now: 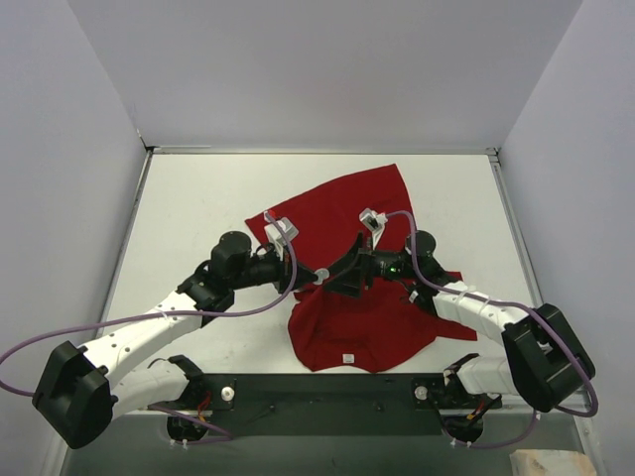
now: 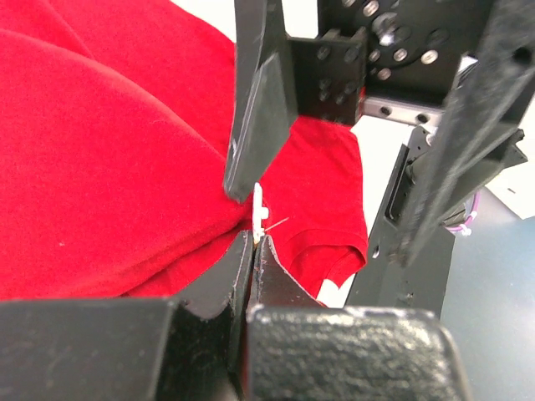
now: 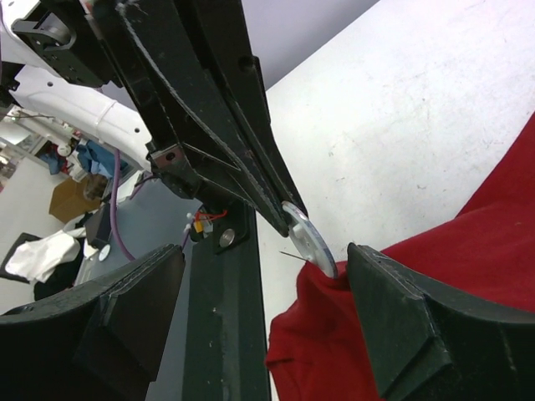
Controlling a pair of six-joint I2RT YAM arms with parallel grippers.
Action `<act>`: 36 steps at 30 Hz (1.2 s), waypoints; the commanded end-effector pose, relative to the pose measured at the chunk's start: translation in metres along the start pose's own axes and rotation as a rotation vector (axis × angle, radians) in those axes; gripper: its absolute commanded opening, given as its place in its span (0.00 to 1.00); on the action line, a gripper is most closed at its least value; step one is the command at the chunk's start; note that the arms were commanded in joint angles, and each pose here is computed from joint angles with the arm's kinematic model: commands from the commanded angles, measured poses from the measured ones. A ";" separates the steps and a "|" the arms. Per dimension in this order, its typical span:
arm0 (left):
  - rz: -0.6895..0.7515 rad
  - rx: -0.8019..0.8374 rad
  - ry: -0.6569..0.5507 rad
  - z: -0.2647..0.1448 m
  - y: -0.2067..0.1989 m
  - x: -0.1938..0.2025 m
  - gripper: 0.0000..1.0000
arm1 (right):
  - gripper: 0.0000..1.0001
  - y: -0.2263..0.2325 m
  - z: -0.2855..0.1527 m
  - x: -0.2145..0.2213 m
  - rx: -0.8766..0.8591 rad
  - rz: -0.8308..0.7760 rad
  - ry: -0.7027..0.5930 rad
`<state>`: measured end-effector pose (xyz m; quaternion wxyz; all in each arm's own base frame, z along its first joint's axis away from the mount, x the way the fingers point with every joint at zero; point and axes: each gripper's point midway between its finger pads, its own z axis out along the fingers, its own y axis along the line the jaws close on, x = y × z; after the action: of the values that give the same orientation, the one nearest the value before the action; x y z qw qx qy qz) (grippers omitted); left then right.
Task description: Pin the brooch onto the clothing
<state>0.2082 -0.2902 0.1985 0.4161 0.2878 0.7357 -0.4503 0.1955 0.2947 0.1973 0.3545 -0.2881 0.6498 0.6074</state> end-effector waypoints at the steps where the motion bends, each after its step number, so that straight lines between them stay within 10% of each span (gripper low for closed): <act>1: 0.041 0.078 -0.088 -0.002 -0.017 -0.026 0.00 | 0.79 0.021 0.005 -0.015 -0.116 -0.115 -0.023; 16: 0.033 0.066 -0.100 -0.005 -0.012 -0.029 0.00 | 0.47 0.018 0.005 -0.007 -0.119 -0.110 0.023; 36: 0.023 0.081 -0.097 -0.002 -0.014 -0.034 0.00 | 0.28 0.010 0.012 -0.007 -0.107 -0.073 0.033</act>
<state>0.2068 -0.2918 0.2083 0.4130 0.2826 0.7231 -0.4760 0.1961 0.2987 0.1835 0.3238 -0.2898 0.6601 0.6127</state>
